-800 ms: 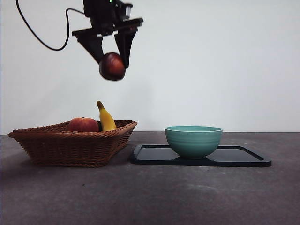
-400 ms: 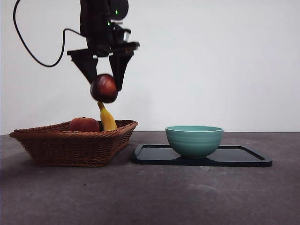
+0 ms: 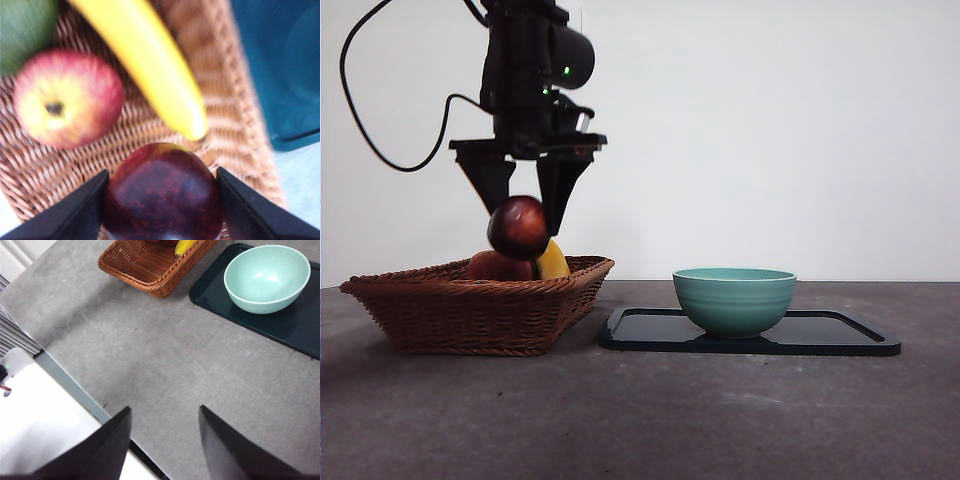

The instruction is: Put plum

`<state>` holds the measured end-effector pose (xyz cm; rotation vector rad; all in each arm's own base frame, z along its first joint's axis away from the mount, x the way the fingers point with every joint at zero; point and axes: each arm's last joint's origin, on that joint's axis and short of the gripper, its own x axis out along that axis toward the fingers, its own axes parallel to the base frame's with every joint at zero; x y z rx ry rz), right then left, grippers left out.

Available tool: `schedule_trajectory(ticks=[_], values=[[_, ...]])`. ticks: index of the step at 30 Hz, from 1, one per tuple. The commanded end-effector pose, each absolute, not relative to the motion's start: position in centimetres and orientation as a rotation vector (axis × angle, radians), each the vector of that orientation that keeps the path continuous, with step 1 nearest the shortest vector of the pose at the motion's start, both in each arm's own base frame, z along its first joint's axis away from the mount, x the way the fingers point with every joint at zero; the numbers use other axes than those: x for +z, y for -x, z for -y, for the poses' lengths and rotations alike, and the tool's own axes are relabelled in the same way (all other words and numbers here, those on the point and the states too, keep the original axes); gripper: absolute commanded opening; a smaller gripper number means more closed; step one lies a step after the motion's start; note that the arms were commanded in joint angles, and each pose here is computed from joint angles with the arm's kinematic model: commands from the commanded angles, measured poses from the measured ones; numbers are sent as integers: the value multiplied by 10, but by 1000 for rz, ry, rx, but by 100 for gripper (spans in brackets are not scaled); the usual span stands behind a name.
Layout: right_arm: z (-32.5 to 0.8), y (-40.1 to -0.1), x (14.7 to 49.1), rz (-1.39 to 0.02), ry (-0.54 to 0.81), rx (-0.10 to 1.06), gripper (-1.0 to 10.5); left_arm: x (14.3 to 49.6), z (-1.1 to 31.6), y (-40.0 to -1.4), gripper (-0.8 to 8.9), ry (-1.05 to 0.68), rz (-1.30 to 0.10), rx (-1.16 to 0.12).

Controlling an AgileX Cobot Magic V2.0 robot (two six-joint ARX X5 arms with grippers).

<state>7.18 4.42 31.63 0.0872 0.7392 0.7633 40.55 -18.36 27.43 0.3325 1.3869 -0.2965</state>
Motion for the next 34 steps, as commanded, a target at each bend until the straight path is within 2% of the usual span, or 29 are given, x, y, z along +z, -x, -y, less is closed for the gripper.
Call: schedule_trajectory(ticks=[1, 7, 12, 20, 25, 34], values=[[-44, -71, 323, -701, -71, 778, 216, 262, 181, -403, 270, -352, -1475, -274], [-45, -72, 324, -689, -71, 780, 216, 237, 176, -399, 271, -378, -1571, -256], [-45, -72, 324, -689, -71, 780, 216, 222, 174, -399, 271, -381, -1595, -247], [-45, -72, 324, -692, -72, 780, 216, 220, 176, -404, 288, -369, -1547, -253], [-45, -72, 324, -691, -71, 780, 216, 220, 174, -405, 416, -365, -1543, -251], [-45, -72, 324, -691, -72, 779, 216, 220, 175, -405, 415, -365, -1535, -253]])
